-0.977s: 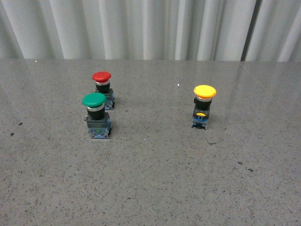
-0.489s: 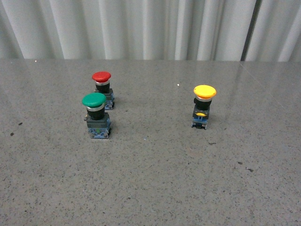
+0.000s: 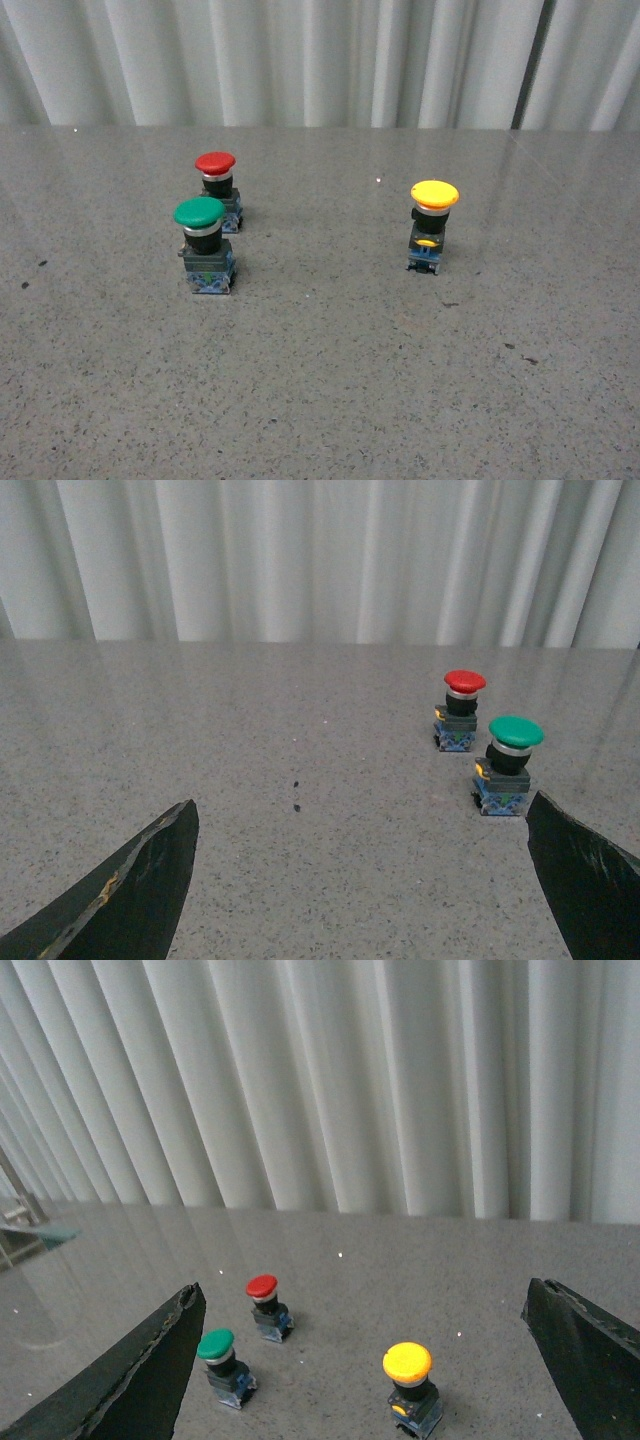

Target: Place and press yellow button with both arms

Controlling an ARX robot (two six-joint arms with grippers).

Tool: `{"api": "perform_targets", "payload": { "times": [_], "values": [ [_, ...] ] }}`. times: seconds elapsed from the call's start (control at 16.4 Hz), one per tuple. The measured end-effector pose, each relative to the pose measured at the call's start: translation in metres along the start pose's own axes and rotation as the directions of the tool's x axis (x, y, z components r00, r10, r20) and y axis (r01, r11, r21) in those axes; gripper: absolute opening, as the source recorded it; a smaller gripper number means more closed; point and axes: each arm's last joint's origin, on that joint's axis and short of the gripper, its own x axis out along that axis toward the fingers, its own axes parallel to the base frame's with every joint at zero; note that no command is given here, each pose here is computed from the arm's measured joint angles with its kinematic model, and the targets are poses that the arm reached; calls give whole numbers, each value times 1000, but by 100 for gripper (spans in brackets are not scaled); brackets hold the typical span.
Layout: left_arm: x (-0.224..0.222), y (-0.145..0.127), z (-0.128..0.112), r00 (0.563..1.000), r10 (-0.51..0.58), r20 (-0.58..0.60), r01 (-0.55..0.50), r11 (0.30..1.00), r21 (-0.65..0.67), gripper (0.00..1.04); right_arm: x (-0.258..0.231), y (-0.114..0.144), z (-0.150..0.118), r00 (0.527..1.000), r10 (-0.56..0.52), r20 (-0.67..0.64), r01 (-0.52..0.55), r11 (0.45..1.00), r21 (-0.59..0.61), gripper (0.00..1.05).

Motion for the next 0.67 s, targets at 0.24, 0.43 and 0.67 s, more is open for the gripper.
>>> {"api": "perform_targets", "payload": {
  "times": [0.24, 0.43, 0.67],
  "values": [
    [0, 0, 0, 1000, 0, 0, 0, 1000, 0, 98, 93, 6, -17, 978, -2, -207, -12, 998, -68, 98],
    [0, 0, 0, 1000, 0, 0, 0, 1000, 0, 98, 140, 11, -30, 953, -38, -300, -2, 991, -132, 98],
    [0, 0, 0, 1000, 0, 0, 0, 1000, 0, 98, 172, 14, -46, 924, -76, -375, 6, 982, -186, 77]
  ]
}}
